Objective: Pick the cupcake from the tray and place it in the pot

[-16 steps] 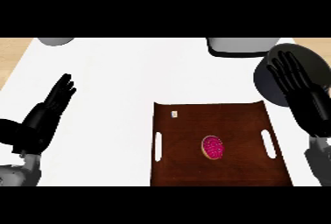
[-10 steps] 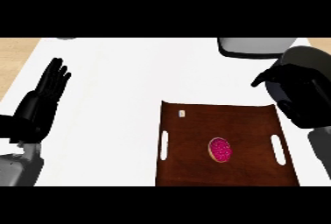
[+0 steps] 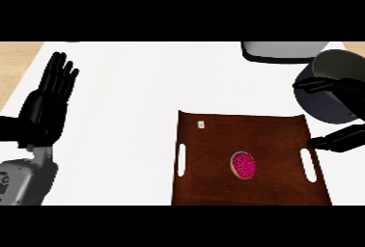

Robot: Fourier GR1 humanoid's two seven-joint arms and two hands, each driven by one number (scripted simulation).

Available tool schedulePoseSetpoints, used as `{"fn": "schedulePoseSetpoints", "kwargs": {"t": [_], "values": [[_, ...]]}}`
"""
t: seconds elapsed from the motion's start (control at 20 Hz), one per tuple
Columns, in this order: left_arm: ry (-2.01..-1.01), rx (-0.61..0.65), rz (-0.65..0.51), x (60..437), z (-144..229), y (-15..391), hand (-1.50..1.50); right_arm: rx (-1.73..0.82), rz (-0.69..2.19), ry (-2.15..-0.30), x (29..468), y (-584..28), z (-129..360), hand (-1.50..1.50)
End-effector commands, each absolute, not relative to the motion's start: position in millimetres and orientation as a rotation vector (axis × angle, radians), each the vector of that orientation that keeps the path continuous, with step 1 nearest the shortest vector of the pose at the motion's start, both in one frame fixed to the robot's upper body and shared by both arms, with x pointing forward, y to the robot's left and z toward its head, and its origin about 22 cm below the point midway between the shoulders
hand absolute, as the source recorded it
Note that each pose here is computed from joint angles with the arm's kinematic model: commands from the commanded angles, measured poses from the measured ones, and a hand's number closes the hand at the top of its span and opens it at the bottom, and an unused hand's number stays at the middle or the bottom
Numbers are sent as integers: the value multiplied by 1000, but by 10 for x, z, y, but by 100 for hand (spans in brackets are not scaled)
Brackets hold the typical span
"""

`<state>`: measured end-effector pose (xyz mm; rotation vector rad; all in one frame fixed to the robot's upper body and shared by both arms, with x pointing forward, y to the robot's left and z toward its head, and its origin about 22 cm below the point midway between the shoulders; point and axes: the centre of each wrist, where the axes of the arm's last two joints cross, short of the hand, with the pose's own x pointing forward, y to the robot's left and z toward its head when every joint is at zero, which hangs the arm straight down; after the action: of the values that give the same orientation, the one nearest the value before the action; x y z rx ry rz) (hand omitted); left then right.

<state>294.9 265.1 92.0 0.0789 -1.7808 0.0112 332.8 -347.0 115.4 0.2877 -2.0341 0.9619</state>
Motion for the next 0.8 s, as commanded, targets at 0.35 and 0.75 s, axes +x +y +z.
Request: {"fn": "schedulePoseSetpoints", "kwargs": {"t": [0.35, 0.75], "values": [[-1765, 77, 43, 3075, 861, 2681, 0, 176, 1568, -1891, 3417, -3575, 1177, -150], [-1764, 115, 43, 3075, 755, 2625, 0, 106, 1790, -1732, 3269, -3014, 1052, -150]]}}
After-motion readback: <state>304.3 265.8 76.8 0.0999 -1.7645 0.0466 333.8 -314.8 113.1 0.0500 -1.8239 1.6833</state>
